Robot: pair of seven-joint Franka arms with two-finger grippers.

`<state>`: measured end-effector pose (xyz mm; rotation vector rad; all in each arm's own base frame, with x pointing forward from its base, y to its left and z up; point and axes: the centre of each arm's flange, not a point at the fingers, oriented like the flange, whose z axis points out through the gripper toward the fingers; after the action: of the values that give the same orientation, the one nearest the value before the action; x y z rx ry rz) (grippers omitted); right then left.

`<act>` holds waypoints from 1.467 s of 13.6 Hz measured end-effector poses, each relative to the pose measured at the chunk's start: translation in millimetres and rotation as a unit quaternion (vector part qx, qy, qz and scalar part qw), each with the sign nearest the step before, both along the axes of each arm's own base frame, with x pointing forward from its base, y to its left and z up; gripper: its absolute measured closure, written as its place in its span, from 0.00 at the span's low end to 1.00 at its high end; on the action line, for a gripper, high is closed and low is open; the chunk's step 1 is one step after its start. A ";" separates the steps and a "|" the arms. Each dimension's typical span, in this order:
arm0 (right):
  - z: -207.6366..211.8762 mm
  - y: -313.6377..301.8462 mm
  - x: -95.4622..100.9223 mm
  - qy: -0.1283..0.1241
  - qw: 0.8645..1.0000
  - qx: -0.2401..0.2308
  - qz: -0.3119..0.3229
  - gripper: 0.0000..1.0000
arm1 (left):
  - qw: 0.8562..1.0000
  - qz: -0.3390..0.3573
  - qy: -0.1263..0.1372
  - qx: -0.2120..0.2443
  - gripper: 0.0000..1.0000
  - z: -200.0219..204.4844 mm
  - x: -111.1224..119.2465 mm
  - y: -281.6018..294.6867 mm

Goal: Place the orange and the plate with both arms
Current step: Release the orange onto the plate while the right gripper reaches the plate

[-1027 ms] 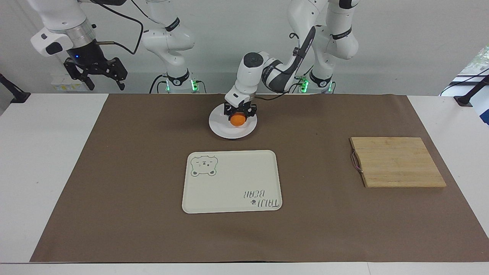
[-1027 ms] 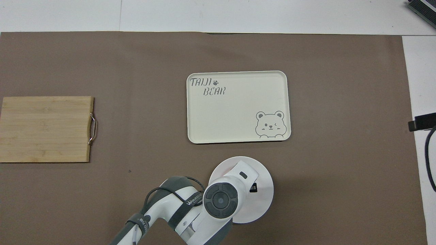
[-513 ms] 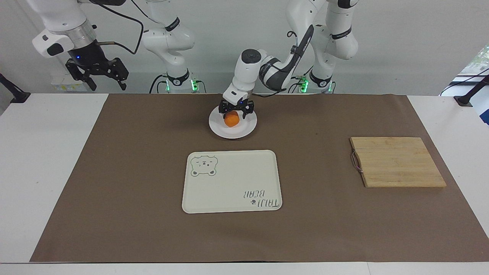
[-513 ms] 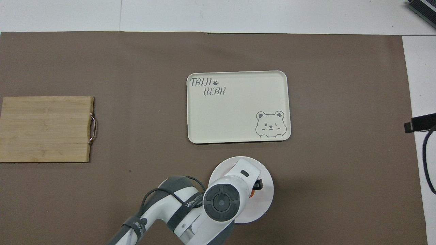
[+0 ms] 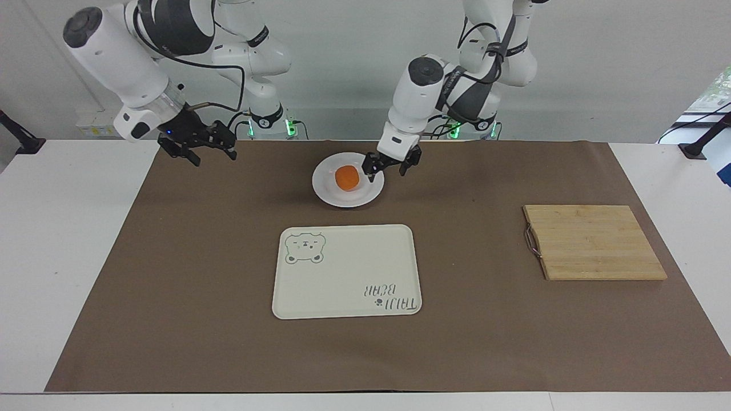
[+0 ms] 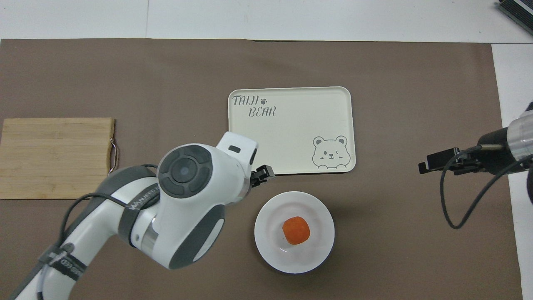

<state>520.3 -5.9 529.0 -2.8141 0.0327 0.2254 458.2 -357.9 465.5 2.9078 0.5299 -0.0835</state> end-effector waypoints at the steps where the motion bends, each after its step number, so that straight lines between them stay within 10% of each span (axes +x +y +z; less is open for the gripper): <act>1: -16.8 4.4 -3.7 0.012 1.000 0.024 -0.009 0.00 | 1.000 0.019 -0.005 -0.003 0.00 12.6 13.6 19.1; 10: -147.4 28.7 -63.6 0.000 0.971 0.239 -0.028 0.00 | 0.998 0.045 -0.036 -0.015 0.00 77.7 43.7 86.9; 20: -251.3 49.8 -139.2 -0.039 0.941 0.336 -0.022 0.00 | 0.972 -0.213 -0.098 0.020 0.00 111.4 92.9 219.6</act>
<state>381.1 43.9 277.8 -2.1348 0.0005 0.0883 551.1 -138.3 576.8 2.9708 -0.1291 0.1573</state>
